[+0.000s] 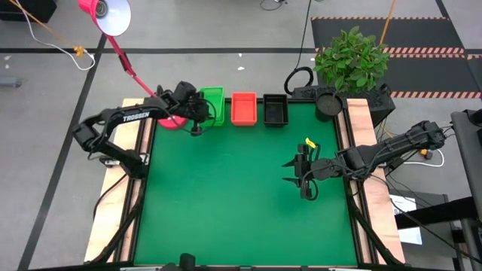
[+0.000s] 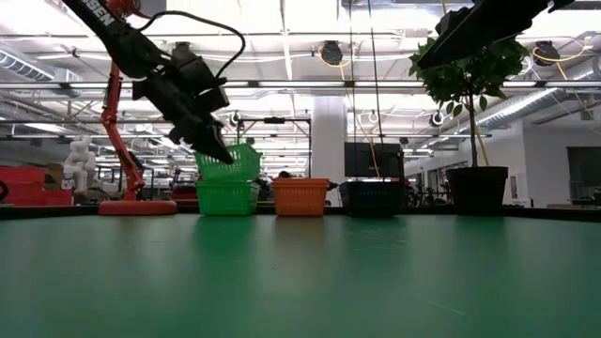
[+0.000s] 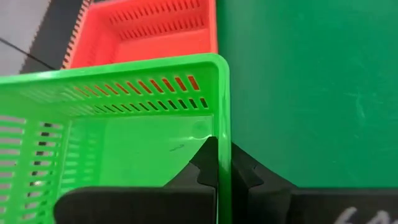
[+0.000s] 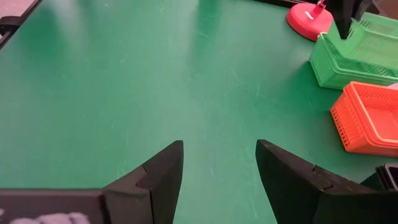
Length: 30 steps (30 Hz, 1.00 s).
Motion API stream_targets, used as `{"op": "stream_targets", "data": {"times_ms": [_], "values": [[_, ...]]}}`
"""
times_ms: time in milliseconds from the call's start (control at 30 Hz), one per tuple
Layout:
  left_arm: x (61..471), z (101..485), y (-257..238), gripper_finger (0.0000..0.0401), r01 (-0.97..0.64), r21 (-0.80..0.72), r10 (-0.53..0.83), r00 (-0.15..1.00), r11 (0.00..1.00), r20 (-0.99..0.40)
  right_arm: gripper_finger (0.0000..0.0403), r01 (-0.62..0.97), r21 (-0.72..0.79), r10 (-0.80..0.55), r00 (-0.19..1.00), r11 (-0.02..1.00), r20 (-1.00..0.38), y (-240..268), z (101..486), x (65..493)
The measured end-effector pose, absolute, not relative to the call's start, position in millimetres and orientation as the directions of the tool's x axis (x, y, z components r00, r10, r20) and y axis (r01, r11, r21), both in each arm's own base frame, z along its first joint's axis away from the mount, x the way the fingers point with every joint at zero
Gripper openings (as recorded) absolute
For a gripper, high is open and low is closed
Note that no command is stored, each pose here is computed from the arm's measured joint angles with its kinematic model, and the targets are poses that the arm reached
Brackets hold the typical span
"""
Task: Stack baskets by color
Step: Stack the bottom green basket on top of the green stacked baskets
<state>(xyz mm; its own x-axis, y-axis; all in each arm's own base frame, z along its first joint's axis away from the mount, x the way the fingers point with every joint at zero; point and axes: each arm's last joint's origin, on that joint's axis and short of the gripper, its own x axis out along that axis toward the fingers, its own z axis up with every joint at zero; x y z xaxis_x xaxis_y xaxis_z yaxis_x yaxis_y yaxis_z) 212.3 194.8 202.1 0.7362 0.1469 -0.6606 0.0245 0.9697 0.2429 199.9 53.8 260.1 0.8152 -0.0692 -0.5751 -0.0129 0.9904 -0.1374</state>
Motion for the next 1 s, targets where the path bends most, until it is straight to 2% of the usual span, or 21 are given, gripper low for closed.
{"op": "stream_targets", "data": {"times_ms": [467,700,1000], "values": [[220.3,179.3,200.2,0.0011,0.016,0.195,0.128,0.699,0.981,-0.703,0.0196,-0.013,-0.138,-0.069,0.815,0.990,-0.575,53.8,260.0,199.9],[219.7,178.8,202.7,0.0080,-0.070,0.203,0.198,0.665,0.977,-0.721,0.0196,-0.014,-0.138,-0.069,0.815,0.990,-0.576,53.8,260.0,199.9],[226.7,188.3,198.3,0.0146,-0.152,0.155,0.218,0.707,0.976,-0.673,0.0196,-0.014,-0.138,-0.069,0.815,0.990,-0.575,53.8,260.0,199.9]]}}
